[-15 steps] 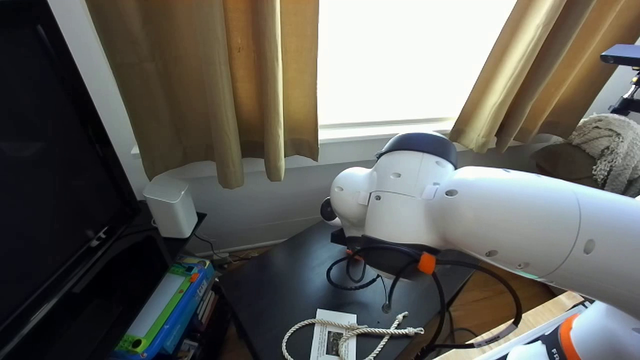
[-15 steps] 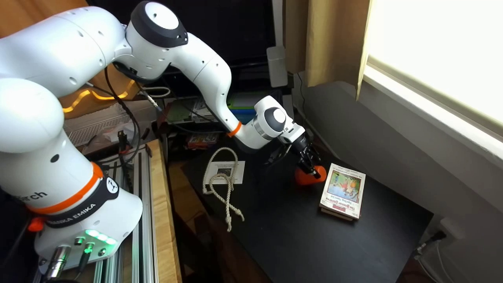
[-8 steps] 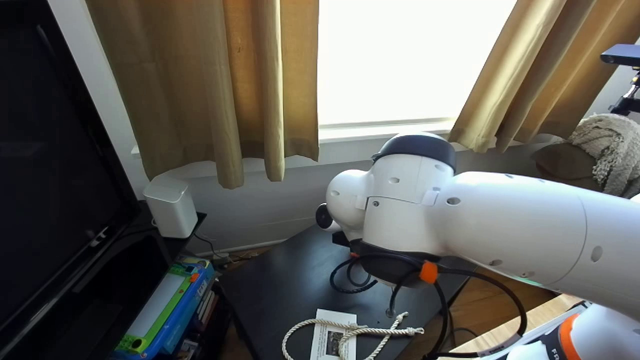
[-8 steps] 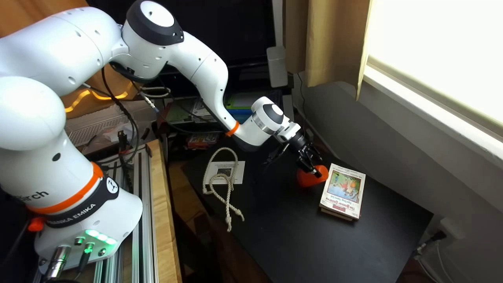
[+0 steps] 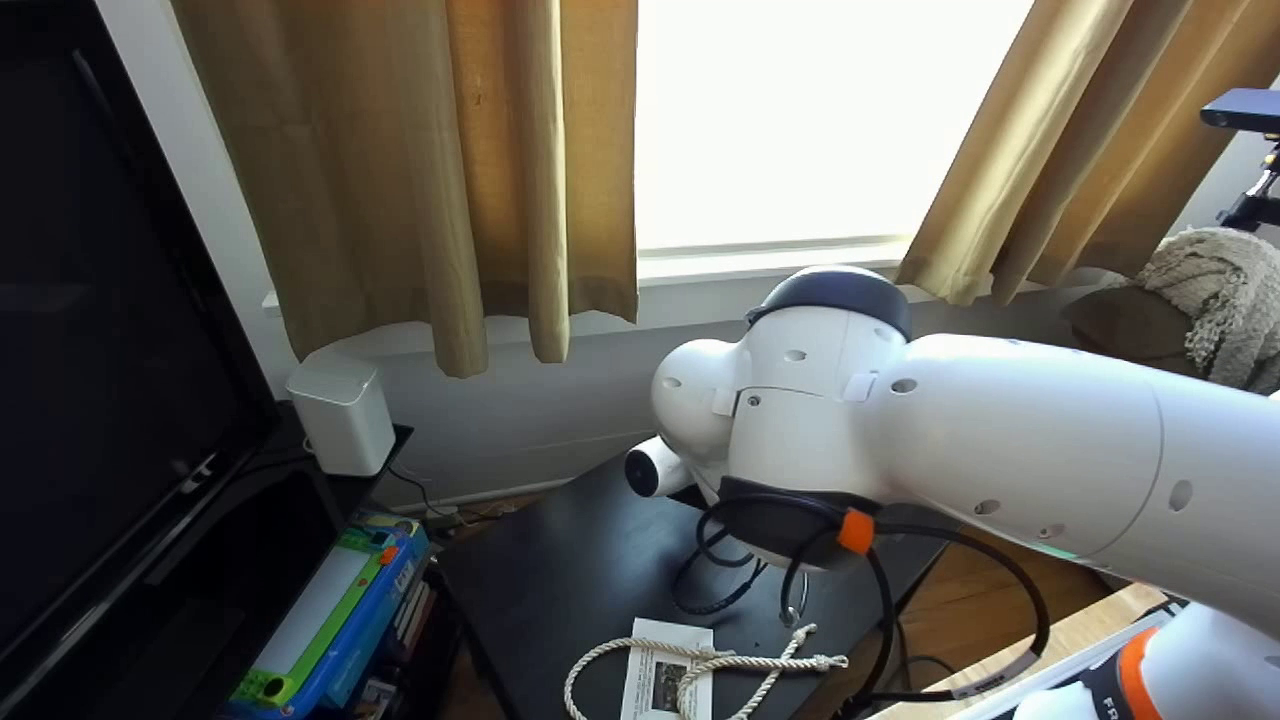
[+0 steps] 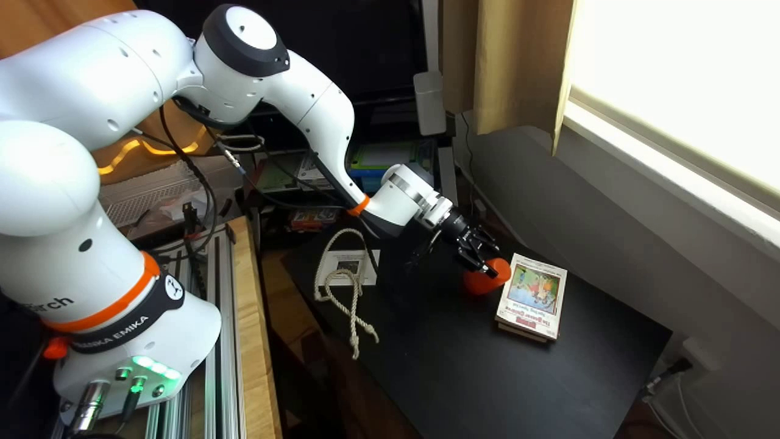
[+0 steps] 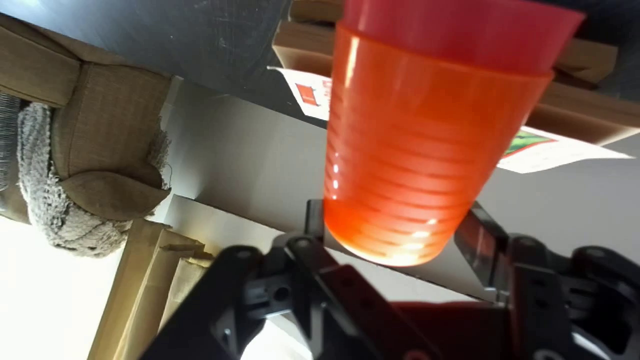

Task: Stack the cups, then turn them upside down

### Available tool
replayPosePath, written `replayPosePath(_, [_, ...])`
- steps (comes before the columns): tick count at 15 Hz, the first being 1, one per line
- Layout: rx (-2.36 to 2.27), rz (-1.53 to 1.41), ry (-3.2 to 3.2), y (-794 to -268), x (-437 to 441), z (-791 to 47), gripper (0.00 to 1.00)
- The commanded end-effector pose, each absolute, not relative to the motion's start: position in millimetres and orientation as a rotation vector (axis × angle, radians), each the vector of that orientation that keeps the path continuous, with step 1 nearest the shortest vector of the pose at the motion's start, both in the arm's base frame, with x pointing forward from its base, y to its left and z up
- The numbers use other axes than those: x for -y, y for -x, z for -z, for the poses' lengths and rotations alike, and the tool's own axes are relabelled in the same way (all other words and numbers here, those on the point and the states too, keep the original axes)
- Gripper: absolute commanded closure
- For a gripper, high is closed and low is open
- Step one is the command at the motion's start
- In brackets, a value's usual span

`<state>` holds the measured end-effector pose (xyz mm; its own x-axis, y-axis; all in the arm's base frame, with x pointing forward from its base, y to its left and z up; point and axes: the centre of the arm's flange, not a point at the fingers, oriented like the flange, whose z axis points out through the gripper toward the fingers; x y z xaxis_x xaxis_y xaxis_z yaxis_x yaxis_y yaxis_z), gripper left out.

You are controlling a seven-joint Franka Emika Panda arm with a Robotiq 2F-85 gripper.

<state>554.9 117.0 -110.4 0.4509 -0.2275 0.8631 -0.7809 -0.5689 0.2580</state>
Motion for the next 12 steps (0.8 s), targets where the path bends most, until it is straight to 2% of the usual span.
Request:
replayPosePath(1, [0.842, -1.133, -2.001, -556, -120, 148, 0.58])
replayPosePath(11, [0.716, -1.289, -1.863, -549, -125, 170, 0.58])
replayPosePath(12, [0.704, -1.289, -1.861, -548, -125, 172, 0.4])
